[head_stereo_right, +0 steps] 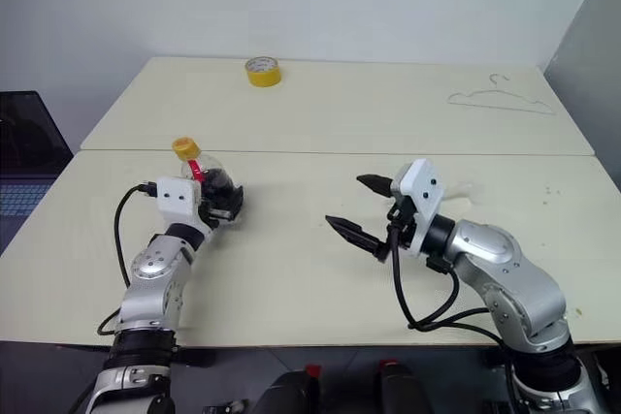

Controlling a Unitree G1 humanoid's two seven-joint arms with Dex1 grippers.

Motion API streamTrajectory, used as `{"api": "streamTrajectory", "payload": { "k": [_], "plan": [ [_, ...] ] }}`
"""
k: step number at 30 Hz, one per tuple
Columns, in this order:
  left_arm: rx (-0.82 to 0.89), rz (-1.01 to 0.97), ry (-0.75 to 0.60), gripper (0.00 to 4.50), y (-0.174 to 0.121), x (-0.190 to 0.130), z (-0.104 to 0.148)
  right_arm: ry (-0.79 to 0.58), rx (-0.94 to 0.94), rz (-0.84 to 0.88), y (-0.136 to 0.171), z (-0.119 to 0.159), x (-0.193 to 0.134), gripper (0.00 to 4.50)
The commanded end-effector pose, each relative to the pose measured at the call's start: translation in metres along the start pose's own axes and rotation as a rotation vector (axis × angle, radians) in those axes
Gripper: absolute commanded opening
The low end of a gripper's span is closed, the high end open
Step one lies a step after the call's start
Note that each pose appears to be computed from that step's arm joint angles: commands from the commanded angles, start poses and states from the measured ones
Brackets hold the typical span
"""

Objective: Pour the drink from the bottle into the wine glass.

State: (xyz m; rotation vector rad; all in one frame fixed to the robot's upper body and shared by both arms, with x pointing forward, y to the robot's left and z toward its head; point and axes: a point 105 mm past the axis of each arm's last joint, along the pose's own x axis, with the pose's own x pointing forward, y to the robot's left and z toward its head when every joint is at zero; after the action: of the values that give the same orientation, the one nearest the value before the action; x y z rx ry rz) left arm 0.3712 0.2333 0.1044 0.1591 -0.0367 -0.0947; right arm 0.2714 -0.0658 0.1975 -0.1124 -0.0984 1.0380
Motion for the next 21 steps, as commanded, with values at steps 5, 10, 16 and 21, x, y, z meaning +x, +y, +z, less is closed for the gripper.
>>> {"api": "streamTrajectory", "payload": {
  "k": [5,10,16,21],
  "plan": [
    [-0.008,-0.069,-0.049,3.25,-0.007,0.006,0.014,-0.037,-0.027,0.013,0.003,0.012,0.002,4.5],
    [-0.033,-0.187,-0.061,2.31,-0.025,0.003,0.023,-0.098,-0.044,0.012,0.003,0.025,0.003,4.5],
    [-0.038,-0.389,-0.081,1.78,-0.067,-0.009,0.048,-0.124,-0.1,0.019,0.0,0.038,0.008,4.5],
    [0.01,-0.441,-0.092,1.48,-0.089,-0.016,0.065,-0.112,-0.065,0.031,-0.002,0.045,0.017,4.5]
  ]
}}
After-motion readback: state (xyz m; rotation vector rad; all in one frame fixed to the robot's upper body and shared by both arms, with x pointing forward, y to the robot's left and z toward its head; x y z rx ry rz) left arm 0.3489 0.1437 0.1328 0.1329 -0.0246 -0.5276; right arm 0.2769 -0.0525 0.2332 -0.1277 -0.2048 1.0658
